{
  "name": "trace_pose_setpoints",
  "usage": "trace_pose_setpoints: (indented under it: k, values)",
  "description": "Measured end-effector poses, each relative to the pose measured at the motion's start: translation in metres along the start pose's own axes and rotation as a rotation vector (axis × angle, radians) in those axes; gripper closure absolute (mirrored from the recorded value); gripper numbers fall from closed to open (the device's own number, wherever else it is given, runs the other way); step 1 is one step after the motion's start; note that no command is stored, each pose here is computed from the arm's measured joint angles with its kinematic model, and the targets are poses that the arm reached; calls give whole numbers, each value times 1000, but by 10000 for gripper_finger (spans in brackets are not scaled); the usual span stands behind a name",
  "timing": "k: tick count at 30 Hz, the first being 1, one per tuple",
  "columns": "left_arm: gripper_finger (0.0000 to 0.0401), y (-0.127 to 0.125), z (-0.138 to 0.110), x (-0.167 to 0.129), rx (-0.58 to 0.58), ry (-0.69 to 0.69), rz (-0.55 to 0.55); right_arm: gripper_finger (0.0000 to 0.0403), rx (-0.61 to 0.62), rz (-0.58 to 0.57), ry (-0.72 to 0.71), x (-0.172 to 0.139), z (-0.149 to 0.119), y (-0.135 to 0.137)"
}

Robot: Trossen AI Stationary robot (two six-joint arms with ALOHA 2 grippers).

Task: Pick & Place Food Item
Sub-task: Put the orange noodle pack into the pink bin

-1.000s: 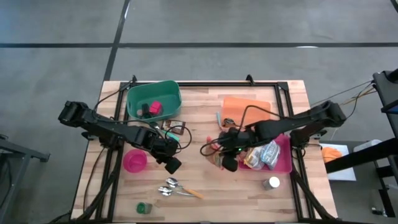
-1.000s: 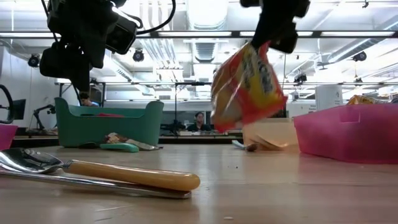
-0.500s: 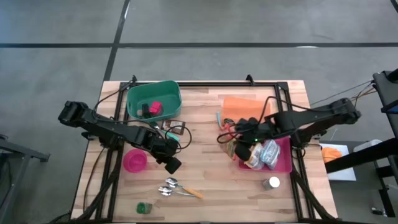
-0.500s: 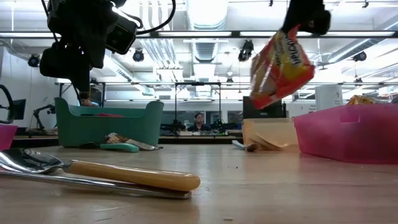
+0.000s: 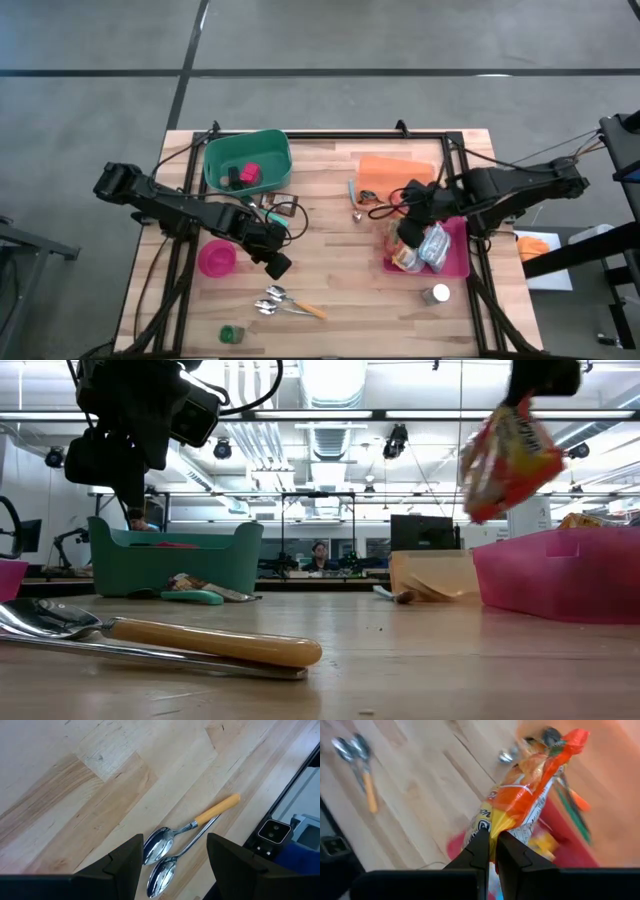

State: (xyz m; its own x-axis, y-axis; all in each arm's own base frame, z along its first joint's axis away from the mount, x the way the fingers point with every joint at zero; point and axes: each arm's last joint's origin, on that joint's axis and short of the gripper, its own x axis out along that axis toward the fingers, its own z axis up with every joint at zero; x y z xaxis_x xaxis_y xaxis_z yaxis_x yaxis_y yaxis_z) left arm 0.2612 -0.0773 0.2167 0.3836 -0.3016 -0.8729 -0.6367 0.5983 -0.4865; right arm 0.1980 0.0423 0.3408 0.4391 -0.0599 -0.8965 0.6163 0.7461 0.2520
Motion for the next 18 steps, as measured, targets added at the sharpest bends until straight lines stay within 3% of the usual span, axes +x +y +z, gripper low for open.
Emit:
trace_pose_setpoints:
  k: [10,18]
  values:
    - [182,0,0,0,8,0,0,390,57,-132,57,-54,-1,-17]
    - [182,0,0,0,19,-12,6,390,88,-78,69,-62,-4,-17]
